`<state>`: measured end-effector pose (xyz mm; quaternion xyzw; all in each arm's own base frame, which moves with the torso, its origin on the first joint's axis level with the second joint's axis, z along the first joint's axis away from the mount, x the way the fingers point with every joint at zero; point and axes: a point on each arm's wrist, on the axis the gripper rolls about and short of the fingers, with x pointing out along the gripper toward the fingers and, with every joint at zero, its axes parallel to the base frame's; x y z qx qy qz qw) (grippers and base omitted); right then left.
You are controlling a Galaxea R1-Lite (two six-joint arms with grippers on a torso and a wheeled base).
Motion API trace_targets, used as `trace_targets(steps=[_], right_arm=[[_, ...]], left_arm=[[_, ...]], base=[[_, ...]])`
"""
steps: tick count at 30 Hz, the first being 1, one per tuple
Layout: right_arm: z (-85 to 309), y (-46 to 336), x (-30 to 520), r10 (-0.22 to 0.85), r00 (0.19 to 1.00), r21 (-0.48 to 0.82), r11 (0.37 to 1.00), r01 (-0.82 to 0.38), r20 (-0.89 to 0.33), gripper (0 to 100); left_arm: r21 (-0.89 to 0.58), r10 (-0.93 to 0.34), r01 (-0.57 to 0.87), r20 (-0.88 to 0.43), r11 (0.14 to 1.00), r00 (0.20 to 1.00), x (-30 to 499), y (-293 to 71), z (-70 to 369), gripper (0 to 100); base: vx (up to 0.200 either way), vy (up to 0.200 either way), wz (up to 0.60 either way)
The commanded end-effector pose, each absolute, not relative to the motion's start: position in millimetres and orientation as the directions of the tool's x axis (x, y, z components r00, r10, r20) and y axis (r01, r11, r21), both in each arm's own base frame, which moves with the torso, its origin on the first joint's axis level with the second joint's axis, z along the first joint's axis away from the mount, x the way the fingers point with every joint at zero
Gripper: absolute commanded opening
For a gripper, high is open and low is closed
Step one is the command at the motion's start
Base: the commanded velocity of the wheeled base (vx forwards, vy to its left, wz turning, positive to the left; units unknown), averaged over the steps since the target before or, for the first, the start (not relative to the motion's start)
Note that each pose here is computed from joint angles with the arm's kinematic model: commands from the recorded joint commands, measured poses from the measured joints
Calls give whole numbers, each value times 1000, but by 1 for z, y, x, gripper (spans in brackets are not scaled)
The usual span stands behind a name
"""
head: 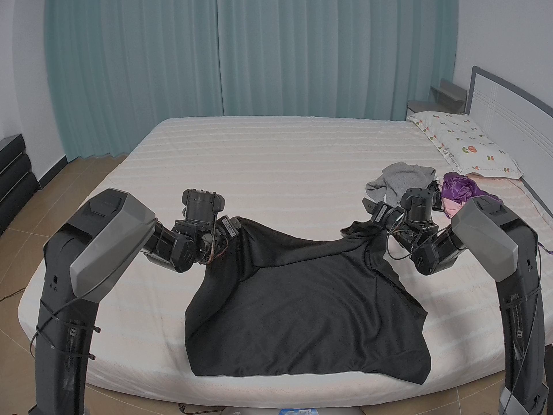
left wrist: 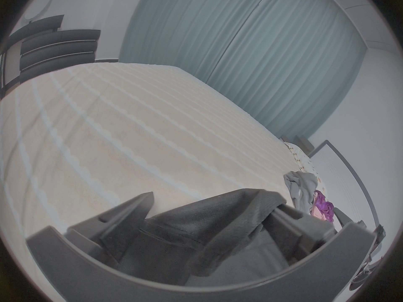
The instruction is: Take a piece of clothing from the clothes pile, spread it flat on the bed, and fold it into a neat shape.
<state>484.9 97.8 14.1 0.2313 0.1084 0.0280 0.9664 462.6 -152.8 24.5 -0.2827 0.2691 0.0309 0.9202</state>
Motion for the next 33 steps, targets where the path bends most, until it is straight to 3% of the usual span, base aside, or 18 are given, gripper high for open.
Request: trace_targets(steps=[1, 5, 10, 15, 19, 25, 28, 33], right_arm=[[-6, 90, 496, 82, 976, 457, 889, 20, -202, 100], [15, 82, 507, 31, 991, 520, 853, 43, -132, 100], [14, 72, 492, 36, 973, 516, 852, 90, -230, 100], [14, 65, 471, 122, 943, 522, 851, 61, -309, 100], [10, 61, 463, 120, 929, 524, 847, 87, -350, 100], [6, 63, 461, 140, 915, 630, 763, 144, -378, 100], [6, 65, 462, 152, 908, 656, 738, 159, -391, 100], [7, 76, 471, 193, 867, 701, 677, 222, -460, 100]], left_arm=[[-498, -63, -255, -536, 829, 842, 472, -147, -1, 100], [-535, 14, -307, -482, 787, 876, 486, -132, 14, 100], [-515, 63, -381, -531, 768, 845, 485, -114, 18, 100], [-539, -84, -354, -627, 764, 774, 472, -101, 39, 100], [-581, -136, -356, -637, 732, 759, 469, -95, 46, 100], [-639, -142, -408, -632, 652, 762, 463, -85, 56, 100], [-633, -145, -419, -645, 651, 750, 454, -84, 57, 100], [-627, -183, -496, -711, 600, 678, 411, -79, 57, 100]], base=[[0, 0, 0], [0, 0, 0], [0, 0, 0], [0, 0, 0], [0, 0, 0], [0, 0, 0], [0, 0, 0], [0, 0, 0]])
